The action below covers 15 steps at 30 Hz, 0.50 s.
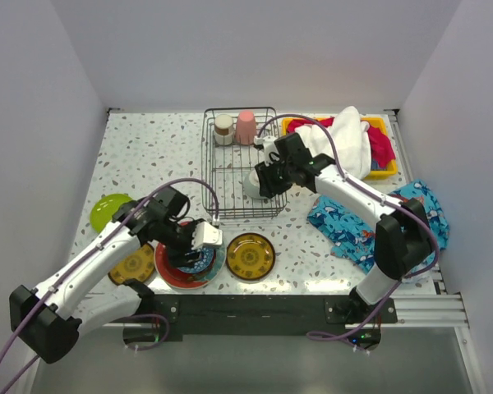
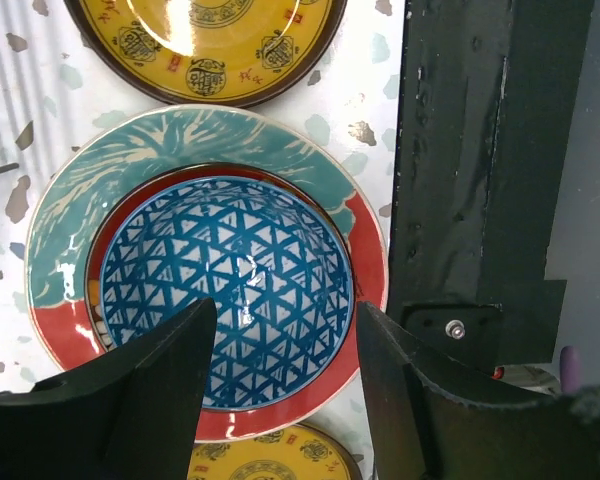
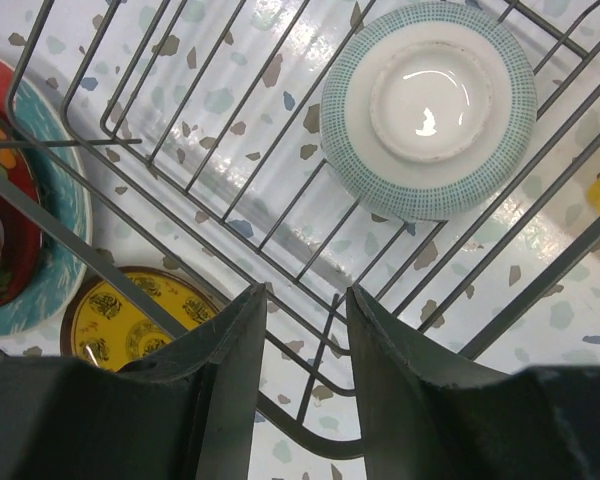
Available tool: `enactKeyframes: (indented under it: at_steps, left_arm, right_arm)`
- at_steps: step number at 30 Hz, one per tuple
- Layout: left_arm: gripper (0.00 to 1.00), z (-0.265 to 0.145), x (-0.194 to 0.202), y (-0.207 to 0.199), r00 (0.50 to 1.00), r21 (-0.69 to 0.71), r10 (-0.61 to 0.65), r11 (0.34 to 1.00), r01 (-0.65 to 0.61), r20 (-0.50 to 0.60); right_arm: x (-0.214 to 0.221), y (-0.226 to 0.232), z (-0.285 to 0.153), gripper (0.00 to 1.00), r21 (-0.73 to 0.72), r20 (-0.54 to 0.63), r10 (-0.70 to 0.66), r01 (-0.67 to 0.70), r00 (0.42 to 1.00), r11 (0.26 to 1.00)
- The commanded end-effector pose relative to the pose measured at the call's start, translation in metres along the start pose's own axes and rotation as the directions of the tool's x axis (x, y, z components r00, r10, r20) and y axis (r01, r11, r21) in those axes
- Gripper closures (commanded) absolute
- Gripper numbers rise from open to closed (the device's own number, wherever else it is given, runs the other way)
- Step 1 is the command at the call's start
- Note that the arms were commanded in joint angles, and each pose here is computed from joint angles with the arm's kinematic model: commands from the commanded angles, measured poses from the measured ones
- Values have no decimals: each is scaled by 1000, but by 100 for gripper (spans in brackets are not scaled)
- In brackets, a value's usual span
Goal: Load the mixed dishes into the dish rack
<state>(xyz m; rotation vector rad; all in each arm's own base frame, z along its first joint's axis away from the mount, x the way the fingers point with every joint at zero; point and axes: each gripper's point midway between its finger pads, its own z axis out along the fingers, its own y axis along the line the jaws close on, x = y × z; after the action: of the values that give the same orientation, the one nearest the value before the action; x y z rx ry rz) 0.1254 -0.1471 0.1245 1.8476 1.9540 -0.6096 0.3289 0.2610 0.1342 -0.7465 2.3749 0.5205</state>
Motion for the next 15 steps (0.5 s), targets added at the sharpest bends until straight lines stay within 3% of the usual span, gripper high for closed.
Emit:
enactKeyframes:
  at_steps: [1, 15]
  left_arm:
    - [38, 7, -9, 1, 999, -4, -12, 1000, 12, 31]
    - [37, 37, 0, -19, 998, 117, 20, 993, -13, -57]
  right_arm:
    - [-18, -9, -20, 58, 65, 93, -52, 46, 994, 997]
    - [-5, -19, -19, 58, 81, 94, -34, 26, 995, 996]
